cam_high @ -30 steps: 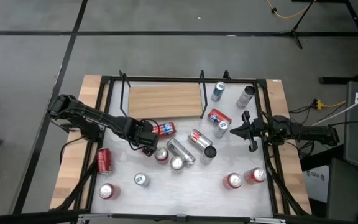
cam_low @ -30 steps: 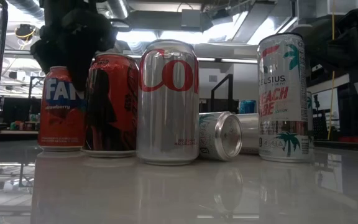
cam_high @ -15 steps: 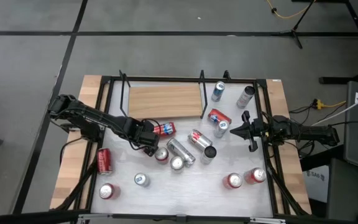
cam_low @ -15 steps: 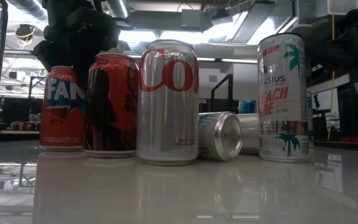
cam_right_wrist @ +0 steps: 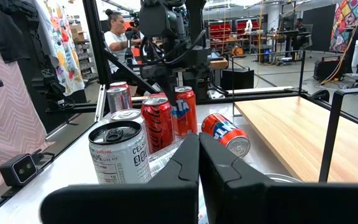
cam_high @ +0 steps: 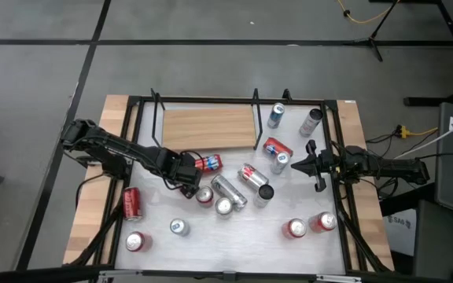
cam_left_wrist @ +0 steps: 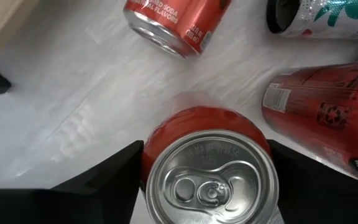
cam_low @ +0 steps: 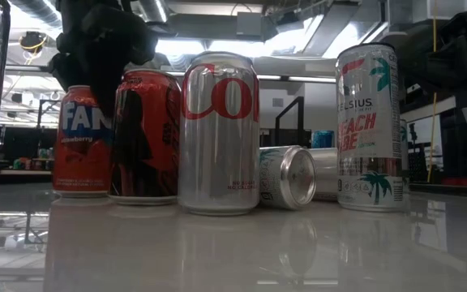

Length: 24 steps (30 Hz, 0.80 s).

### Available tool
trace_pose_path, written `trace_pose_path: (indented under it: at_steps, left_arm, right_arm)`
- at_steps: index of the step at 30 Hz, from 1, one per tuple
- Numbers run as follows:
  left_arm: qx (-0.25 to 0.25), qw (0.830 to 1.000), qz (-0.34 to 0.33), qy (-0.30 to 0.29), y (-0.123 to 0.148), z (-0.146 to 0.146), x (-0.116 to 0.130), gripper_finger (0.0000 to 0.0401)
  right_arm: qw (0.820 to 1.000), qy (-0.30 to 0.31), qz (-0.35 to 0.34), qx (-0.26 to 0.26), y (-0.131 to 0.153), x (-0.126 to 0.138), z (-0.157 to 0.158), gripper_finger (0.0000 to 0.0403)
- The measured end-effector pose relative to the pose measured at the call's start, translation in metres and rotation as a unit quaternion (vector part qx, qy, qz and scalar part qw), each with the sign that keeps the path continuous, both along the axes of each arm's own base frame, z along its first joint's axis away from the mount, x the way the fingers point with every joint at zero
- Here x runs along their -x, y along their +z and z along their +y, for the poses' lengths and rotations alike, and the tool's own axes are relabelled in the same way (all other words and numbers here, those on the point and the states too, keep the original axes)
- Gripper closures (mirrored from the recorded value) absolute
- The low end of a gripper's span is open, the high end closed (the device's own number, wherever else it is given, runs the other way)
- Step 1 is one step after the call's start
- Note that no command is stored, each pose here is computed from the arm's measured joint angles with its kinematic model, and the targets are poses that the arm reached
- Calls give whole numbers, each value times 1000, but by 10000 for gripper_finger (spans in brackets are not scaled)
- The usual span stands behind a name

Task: Place canned beverage on shelf
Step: Put the red soda can on the shelf

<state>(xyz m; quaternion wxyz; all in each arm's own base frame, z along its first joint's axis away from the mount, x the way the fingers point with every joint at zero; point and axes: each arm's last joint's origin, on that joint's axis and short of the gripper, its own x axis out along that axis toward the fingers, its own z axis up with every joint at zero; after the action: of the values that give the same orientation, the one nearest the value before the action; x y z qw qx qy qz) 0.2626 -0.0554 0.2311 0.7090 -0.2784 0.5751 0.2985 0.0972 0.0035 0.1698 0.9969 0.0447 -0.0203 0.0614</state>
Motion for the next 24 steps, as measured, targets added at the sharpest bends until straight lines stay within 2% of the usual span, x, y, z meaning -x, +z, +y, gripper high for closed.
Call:
trace_pose_path:
  at_steps: [6, 11, 18, 24]
  left_arm:
    - [11, 999, 7, -52, 2, 3, -2, 126]
    - [9, 995, -8, -96, 17, 16, -10, 126]
    - [-5, 987, -15, -157, 44, 45, -17, 126]
    - [-30, 981, -19, -193, 70, 82, -17, 126]
  right_arm:
    - [1000, 0, 0, 0, 0, 0, 0, 403]
    - [1000, 0, 0, 0, 0, 0, 0, 403]
    - [1000, 0, 0, 0, 0, 0, 0, 403]
    - [1000, 0, 0, 0, 0, 0, 0, 403]
